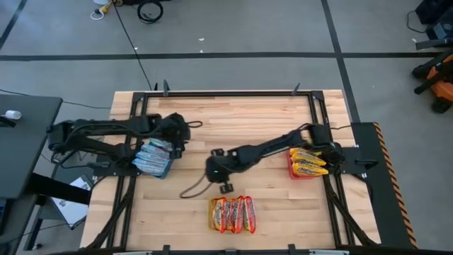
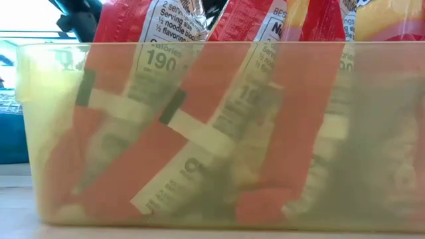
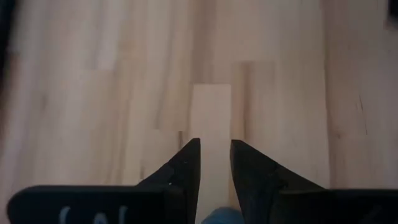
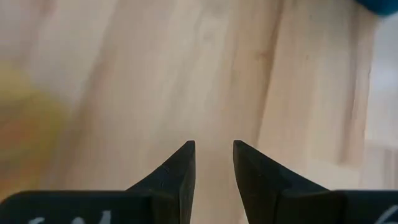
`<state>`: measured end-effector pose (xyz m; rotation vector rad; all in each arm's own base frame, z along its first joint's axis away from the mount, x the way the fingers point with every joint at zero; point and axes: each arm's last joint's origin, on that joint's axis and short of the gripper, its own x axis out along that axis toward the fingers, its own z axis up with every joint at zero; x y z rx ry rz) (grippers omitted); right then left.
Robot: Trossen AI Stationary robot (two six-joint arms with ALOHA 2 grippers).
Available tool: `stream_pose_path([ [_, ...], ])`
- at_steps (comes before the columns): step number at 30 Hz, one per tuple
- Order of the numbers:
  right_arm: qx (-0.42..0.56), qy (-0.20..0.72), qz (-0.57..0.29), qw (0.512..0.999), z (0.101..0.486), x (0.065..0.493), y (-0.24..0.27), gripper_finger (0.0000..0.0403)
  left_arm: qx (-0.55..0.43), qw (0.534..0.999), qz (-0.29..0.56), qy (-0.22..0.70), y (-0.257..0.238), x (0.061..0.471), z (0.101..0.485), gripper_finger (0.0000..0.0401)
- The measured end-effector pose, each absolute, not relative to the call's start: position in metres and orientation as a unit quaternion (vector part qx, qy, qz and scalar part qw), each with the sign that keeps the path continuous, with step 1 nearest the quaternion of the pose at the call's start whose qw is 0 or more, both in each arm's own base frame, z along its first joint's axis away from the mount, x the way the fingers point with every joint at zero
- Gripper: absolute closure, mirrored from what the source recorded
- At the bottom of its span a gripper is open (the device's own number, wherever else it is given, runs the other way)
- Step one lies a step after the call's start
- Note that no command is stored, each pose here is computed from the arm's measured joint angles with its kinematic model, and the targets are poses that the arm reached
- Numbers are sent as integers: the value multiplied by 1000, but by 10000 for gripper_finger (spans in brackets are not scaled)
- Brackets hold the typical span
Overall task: Sort Maruchan noodles
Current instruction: Adjust the blue bin on the table, then return to Home Position
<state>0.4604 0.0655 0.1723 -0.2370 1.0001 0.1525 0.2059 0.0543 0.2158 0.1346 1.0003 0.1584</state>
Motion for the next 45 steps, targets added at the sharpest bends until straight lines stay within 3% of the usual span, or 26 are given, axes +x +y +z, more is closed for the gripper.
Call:
stream_pose_path([
  [7, -91, 402, 17, 911, 210, 406, 71, 289, 64, 839, 25, 540, 63, 226, 178, 308],
  [13, -72, 324, -3, 943, 225, 375, 64, 289, 104, 764, 139, 622, 71, 223, 158, 308],
  [22, -53, 311, -23, 949, 224, 363, 47, 289, 40, 718, 187, 669, 73, 202, 162, 308],
  [26, -59, 287, -16, 956, 228, 366, 42, 289, 39, 740, 192, 643, 72, 202, 174, 308],
  [29, -68, 261, -2, 963, 231, 371, 37, 289, 38, 788, 188, 586, 72, 206, 195, 308],
  [36, -67, 191, -5, 979, 216, 365, 7, 289, 1, 954, 66, 292, 68, 219, 230, 308],
  [39, -73, 188, -24, 979, 218, 356, -8, 289, 6, 974, 41, 223, 65, 218, 226, 308],
  [45, -76, 180, -58, 979, 237, 315, -29, 296, 12, 977, 80, 199, 64, 207, 232, 308],
])
